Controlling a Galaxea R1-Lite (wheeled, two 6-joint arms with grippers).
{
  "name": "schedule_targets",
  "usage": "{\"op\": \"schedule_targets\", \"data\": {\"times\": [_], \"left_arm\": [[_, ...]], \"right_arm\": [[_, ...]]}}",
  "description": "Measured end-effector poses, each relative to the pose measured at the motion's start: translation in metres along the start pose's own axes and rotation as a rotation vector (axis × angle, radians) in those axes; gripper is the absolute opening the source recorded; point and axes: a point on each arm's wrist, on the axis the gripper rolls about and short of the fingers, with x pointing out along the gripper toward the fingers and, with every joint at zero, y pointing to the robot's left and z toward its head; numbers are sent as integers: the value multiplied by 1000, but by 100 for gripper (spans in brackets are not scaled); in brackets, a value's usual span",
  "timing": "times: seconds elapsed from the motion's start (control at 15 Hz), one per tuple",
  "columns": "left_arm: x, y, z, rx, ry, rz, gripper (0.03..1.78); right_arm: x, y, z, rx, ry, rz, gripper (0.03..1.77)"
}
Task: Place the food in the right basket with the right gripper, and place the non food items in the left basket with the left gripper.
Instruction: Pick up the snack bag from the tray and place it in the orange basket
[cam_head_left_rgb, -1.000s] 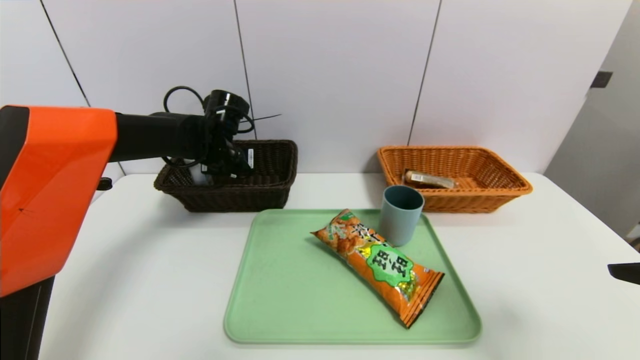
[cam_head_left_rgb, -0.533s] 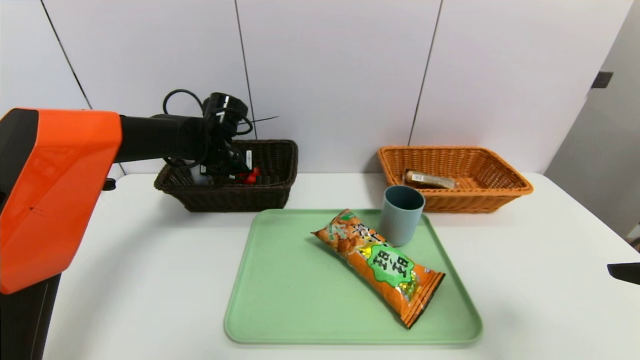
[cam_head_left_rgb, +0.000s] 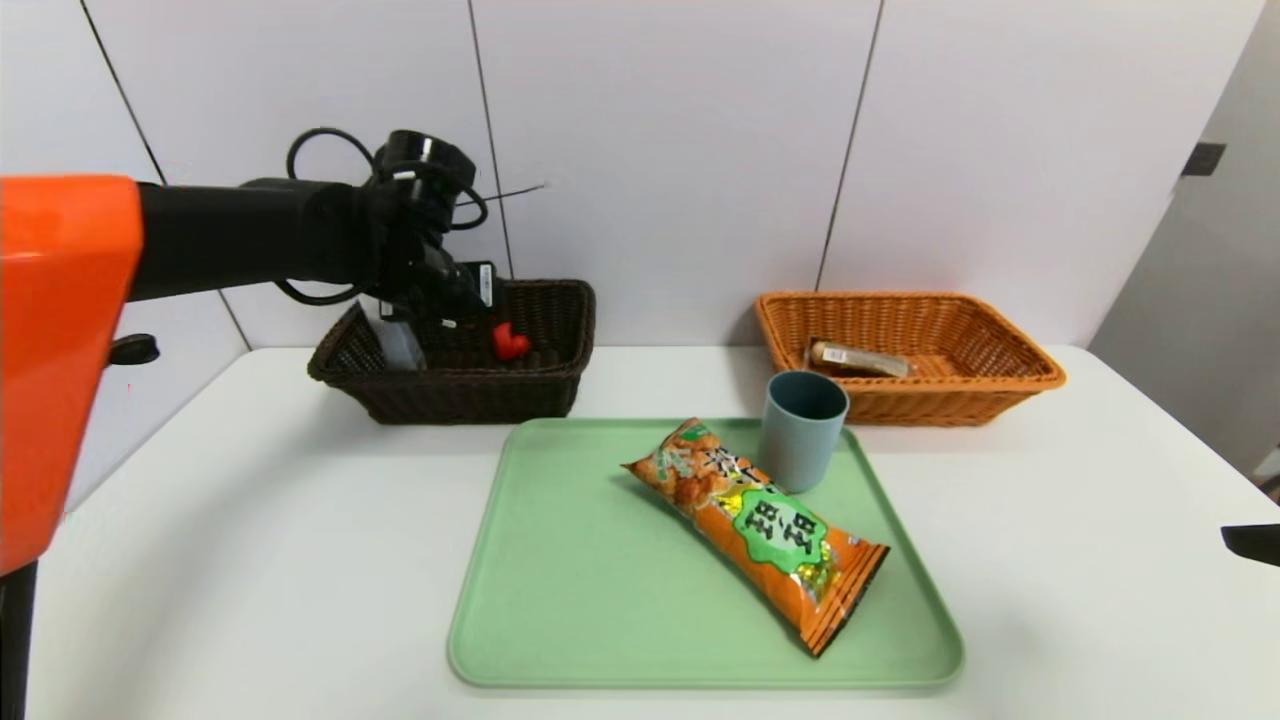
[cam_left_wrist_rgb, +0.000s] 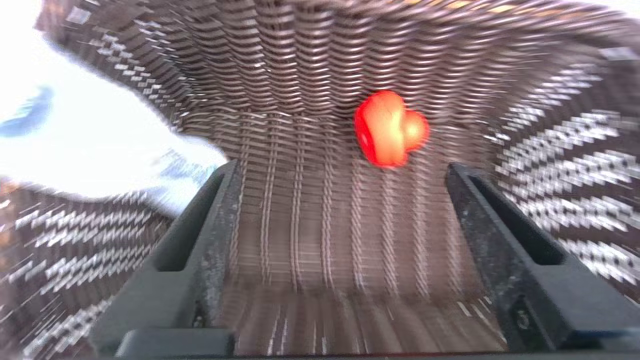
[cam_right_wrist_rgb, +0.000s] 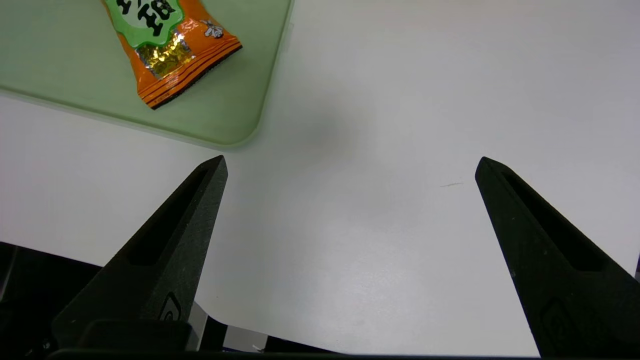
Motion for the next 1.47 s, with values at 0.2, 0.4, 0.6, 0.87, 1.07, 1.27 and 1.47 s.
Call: {"op": "schedule_targets", "data": {"times": [0.2,0.4,0.6,0.87,1.07,1.27,1.47], "left_arm": [[-45,-8,8,-19,-6,-44,155],[-92,-17,9,-35,10,-98,160],[-130,-20,6,-45,25,-142,163],[-164,-13,-13,-29,58,-180,166],[-185,-9,-36,15,98,-206,167],[-200,-4,-61,72,146,-229,168],[-214,-1,-78,119,171,-261,169]], "right_arm": [[-3,0,-1,-1,-9,-1,171],[-8,0,0,-4,-33,-2,171],[-12,0,1,-9,-51,-1,171],[-12,5,1,-50,-58,63,171],[-4,15,5,-122,-29,152,171],[16,29,14,-196,40,229,171],[43,45,24,-245,117,272,171]]}}
